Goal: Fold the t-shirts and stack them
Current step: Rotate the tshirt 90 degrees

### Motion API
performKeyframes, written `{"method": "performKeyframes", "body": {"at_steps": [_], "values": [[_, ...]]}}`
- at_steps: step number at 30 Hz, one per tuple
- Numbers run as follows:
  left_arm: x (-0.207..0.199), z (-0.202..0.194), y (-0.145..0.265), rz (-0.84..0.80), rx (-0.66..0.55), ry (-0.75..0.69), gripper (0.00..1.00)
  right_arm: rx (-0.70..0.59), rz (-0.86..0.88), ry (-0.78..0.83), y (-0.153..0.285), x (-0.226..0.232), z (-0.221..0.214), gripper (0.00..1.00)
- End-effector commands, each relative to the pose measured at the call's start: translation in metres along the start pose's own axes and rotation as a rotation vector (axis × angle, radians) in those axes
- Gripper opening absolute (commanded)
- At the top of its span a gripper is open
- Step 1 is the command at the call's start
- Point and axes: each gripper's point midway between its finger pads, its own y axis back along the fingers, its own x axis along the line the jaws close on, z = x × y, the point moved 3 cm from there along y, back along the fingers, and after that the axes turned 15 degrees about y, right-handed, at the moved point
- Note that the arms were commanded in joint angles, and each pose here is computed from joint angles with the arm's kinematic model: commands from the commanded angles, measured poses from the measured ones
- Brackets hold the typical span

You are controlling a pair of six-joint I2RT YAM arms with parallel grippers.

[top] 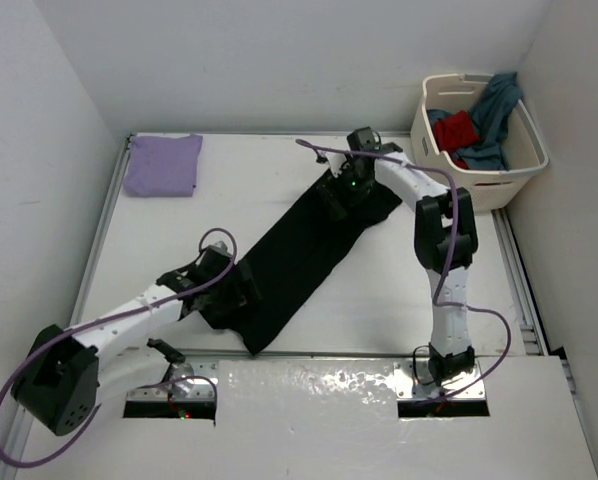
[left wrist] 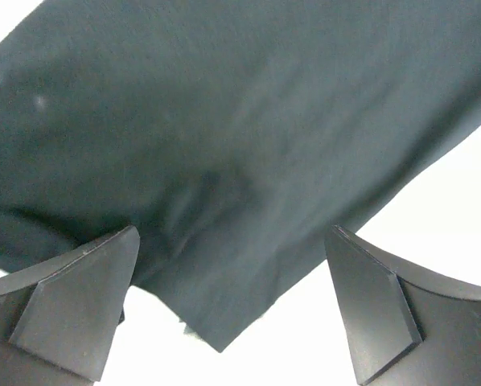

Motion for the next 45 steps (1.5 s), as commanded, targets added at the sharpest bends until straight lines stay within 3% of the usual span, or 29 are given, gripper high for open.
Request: {"method": "performKeyframes", "body": {"at_steps": [1,6,10,11,12,15,19,27,31,35,40,45], "values": [[-0.018,-0.003,0.037,-0.049,0.05,-0.112,1.0,-0.006,0.056,0.342,0.063,0.0,0.027,0.99],[-0.06,0.011,0.062,-0.244,-0.012,-0.276,1.0,-0.054,0.006,0.425,0.104,0.009,0.037,0.99],[-0.066,0.02,0.048,-0.216,-0.032,-0.345,1.0,-0.125,0.027,0.132,0.095,0.037,0.035,0.99],[-0.069,0.016,0.039,-0.206,0.011,-0.351,1.0,-0.148,-0.014,0.068,0.091,0.034,0.04,0.99],[-0.073,0.015,0.035,-0.207,0.018,-0.341,1.0,-0.083,-0.062,-0.127,0.08,0.037,0.024,0.99],[-0.069,0.005,0.011,-0.199,0.059,-0.323,1.0,-0.06,-0.205,-0.379,0.06,0.028,0.013,0.99],[-0.051,0.0,-0.009,-0.103,0.079,-0.349,0.95,0.03,-0.308,-0.456,0.033,0.013,0.004,0.99],[-0.036,-0.023,-0.036,0.011,0.15,-0.396,0.82,0.07,-0.277,-0.405,-0.026,-0.022,0.012,0.99],[-0.025,-0.06,-0.051,0.064,0.297,-0.44,0.71,0.15,-0.256,-0.453,-0.06,-0.035,-0.011,0.99],[-0.022,-0.095,-0.055,0.08,0.442,-0.466,0.59,0.13,-0.21,-0.48,-0.075,-0.049,-0.013,0.99],[-0.059,-0.152,-0.041,-0.042,0.569,-0.575,0.52,-0.009,-0.202,-0.315,-0.083,-0.074,0.014,0.99],[-0.082,-0.163,-0.036,-0.055,0.518,-0.651,0.54,-0.094,-0.247,-0.136,-0.059,-0.094,0.045,0.99]]}}
